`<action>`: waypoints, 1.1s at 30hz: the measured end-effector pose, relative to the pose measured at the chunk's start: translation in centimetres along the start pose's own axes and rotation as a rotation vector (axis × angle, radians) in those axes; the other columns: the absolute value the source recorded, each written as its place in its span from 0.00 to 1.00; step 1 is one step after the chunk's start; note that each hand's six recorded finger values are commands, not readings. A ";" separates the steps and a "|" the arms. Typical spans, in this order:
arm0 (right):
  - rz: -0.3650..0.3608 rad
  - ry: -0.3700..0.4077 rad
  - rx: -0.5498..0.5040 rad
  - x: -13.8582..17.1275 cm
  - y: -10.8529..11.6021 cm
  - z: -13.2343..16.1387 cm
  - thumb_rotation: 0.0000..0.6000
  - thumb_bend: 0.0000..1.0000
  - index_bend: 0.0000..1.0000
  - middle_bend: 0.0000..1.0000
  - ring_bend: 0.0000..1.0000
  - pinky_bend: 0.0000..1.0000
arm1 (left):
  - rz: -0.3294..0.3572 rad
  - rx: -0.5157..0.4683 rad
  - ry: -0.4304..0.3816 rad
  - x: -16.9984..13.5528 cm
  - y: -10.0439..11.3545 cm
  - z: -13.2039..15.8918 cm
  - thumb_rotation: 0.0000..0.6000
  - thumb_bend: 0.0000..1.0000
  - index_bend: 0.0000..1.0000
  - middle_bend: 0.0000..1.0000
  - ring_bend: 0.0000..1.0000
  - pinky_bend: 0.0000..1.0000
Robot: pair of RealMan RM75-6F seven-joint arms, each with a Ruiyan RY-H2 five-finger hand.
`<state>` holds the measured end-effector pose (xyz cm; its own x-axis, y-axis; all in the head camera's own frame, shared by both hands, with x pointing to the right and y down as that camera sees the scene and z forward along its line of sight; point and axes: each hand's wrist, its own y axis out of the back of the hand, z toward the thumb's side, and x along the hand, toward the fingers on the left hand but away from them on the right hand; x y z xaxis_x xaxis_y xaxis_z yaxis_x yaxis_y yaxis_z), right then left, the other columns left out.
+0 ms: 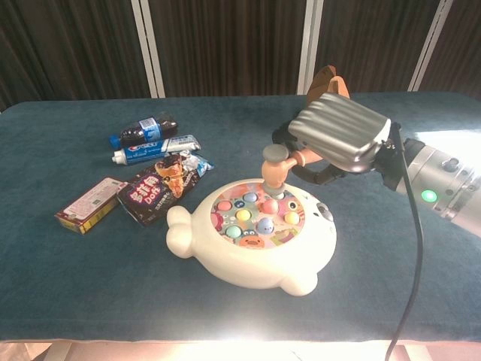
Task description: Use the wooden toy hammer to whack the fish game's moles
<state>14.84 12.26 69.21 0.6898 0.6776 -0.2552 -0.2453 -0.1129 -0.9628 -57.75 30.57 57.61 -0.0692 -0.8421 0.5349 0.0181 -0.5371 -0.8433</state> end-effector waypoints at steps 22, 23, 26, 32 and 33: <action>-0.048 -0.070 -0.006 1.0 0.5 -2.2 1.00 0.50 1.00 0.73 0.59 0.63 | 0.010 -0.010 -0.002 -0.2 0.2 -0.2 1.00 0.14 0.00 0.00 0.00 0.07; -0.051 -0.092 -0.010 1.3 0.5 -2.9 1.00 0.50 1.00 0.73 0.59 0.63 | 0.010 -0.010 -0.003 -0.2 0.2 -0.2 1.00 0.14 0.00 0.00 0.00 0.07; -0.040 -0.165 -0.029 2.6 0.1 -5.0 1.00 0.50 1.00 0.73 0.59 0.63 | 0.007 -0.010 -0.003 -0.2 0.1 -0.2 1.00 0.14 0.00 0.00 0.00 0.07; 0.038 -0.272 -0.038 5.8 -2.5 -9.0 1.00 0.50 1.00 0.73 0.59 0.63 | -0.001 -0.007 -0.010 0.0 -0.1 -0.1 1.00 0.14 0.00 0.00 0.00 0.07; 0.052 -0.283 -0.039 6.2 -3.0 -9.5 1.00 0.50 1.00 0.73 0.59 0.63 | -0.002 -0.006 -0.012 0.0 -0.1 0.0 1.00 0.14 0.00 0.00 0.00 0.07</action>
<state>26.30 9.92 69.66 0.4577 0.8455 -0.2751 -0.2454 -0.1772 -0.9531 -57.74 30.66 57.73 -0.0573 -0.8414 0.5374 0.0119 -0.5389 -0.8423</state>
